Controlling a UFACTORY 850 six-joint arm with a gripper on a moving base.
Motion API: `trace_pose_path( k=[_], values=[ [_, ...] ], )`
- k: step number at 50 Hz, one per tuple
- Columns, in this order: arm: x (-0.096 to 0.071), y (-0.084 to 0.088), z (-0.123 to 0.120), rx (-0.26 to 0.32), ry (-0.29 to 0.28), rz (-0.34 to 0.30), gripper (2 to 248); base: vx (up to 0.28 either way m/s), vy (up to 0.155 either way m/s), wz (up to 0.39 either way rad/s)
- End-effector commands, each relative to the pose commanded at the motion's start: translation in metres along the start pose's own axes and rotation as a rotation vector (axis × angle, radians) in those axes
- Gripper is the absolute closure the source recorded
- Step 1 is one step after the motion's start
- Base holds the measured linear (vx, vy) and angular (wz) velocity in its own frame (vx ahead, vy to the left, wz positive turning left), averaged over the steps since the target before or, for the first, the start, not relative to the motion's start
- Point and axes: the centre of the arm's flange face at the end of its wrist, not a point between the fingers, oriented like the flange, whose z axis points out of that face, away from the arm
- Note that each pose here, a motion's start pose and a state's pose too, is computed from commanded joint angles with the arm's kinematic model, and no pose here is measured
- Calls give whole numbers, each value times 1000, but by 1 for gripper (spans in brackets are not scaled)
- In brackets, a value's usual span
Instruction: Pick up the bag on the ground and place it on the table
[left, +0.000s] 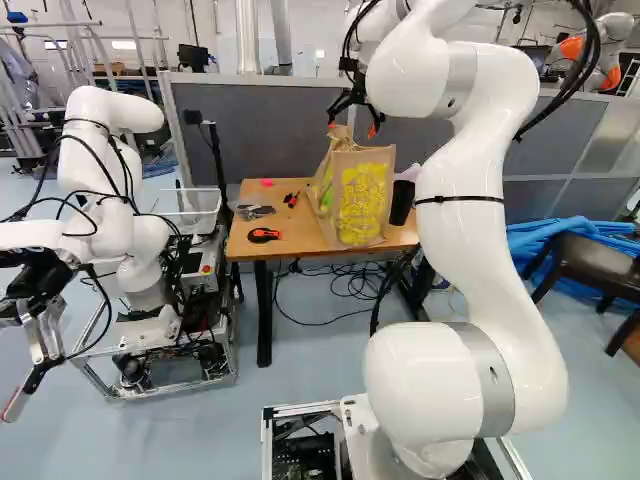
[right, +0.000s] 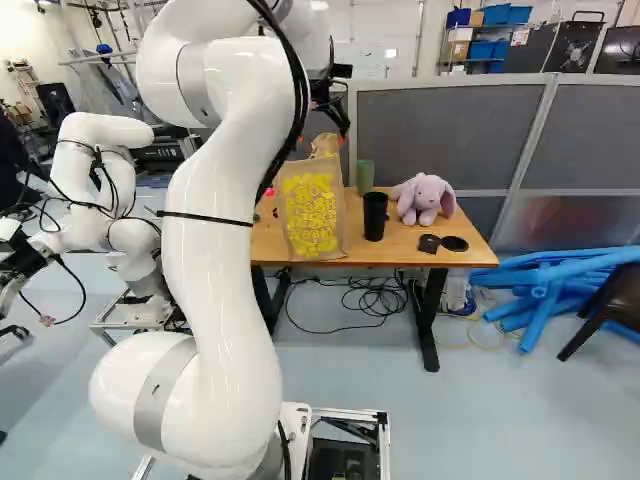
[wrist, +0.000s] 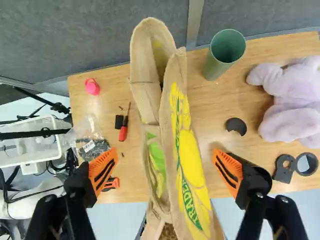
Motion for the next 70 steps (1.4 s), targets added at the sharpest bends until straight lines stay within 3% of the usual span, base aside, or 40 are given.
trace_pose_path(
  k=[18, 46, 70],
  values=[
    [0, -2, -22, 2, 33, -4, 3, 0, 0, 0],
    [0, -2, -22, 2, 33, -4, 3, -1, 0, 0],
    [0, -2, -22, 2, 33, -4, 3, -92, 1, 15]
  ],
)
